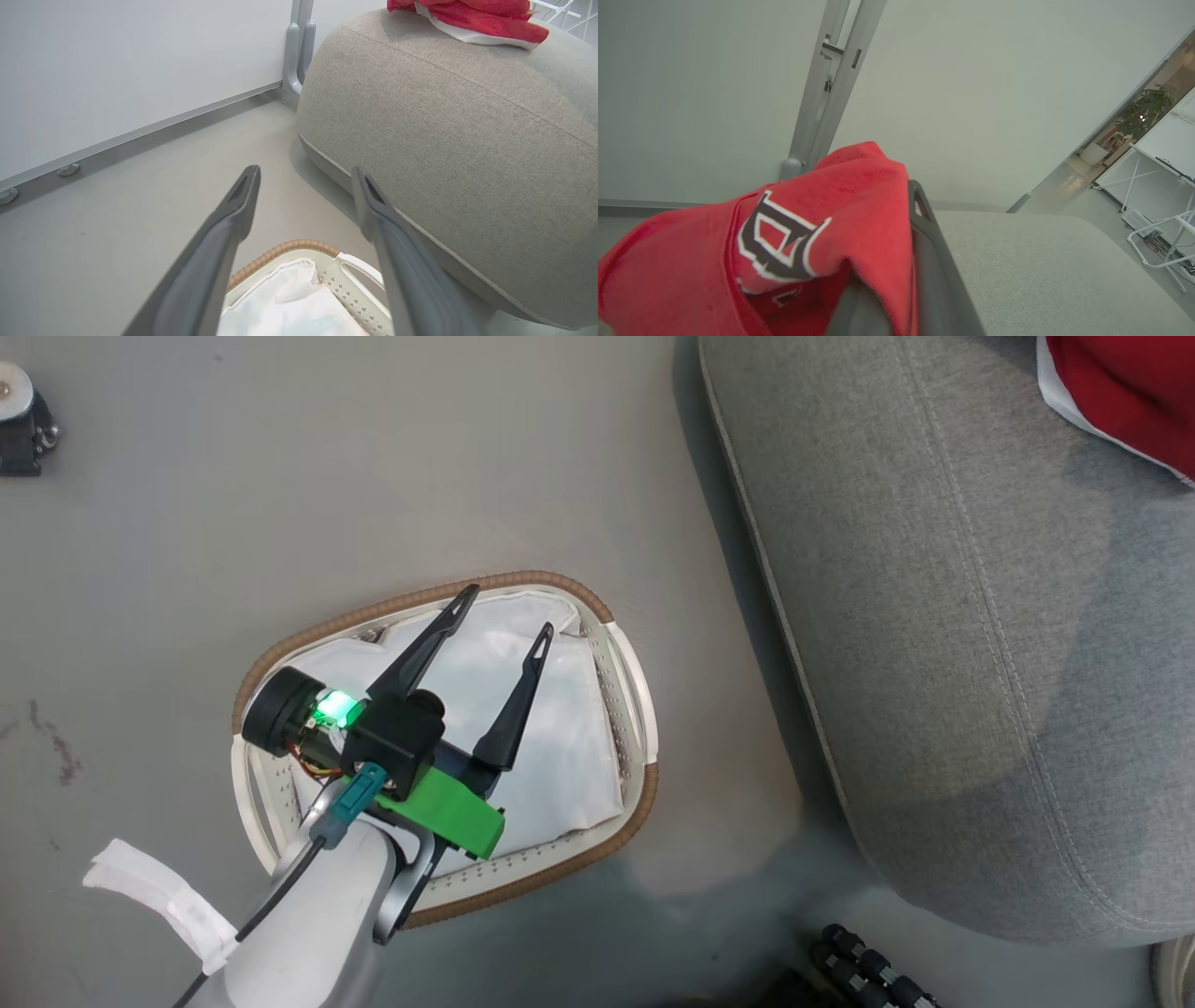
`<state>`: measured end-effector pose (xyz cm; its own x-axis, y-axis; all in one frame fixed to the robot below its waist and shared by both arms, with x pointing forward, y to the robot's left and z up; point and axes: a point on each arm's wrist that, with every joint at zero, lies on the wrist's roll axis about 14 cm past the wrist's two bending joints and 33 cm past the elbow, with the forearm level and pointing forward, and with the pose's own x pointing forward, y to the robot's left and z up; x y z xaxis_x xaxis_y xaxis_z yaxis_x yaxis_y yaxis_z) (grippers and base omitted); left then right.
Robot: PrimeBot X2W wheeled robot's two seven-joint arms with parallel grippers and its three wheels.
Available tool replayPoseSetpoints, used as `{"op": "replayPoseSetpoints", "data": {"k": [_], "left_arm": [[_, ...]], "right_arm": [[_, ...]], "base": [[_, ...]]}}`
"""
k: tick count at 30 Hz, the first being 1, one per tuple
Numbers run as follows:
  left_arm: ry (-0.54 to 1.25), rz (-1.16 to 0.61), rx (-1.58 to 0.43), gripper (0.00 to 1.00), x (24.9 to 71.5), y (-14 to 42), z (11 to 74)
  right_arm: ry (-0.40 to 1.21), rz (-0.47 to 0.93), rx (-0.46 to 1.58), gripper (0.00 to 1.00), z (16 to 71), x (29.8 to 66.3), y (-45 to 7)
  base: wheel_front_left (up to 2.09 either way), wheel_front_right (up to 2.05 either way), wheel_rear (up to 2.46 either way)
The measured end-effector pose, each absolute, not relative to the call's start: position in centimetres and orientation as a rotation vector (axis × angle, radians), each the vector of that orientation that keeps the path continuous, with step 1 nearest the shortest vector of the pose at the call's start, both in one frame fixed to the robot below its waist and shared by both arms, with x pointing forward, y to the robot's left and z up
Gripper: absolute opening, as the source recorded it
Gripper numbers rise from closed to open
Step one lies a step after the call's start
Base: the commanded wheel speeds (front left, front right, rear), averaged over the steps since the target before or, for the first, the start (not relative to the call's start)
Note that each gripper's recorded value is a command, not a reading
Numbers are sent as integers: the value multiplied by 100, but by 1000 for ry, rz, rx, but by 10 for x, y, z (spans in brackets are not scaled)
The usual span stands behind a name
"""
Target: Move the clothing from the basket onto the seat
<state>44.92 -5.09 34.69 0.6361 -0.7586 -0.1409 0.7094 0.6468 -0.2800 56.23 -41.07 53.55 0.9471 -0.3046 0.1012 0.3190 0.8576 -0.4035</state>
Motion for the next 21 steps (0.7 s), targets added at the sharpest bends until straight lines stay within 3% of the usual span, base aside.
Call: {"op": "replayPoseSetpoints", "data": {"k": [6, 8, 9, 21], "left_arm": [[264, -878, -223, 100, 446, -62, 342], [263, -889, -224, 100, 444, -66, 343], [261, -893, -224, 100, 444, -67, 345], [225, -877, -241, 100, 443, -72, 373]], "right_arm": [[133, -327, -375, 0, 466, 538, -405], [162, -329, -364, 34, 455, 528, -404], [173, -331, -358, 100, 451, 522, -403], [224, -355, -330, 100, 442, 456, -400]], "base": [[0, 0, 0], [0, 0, 0], [0, 0, 0], [0, 0, 0]]}}
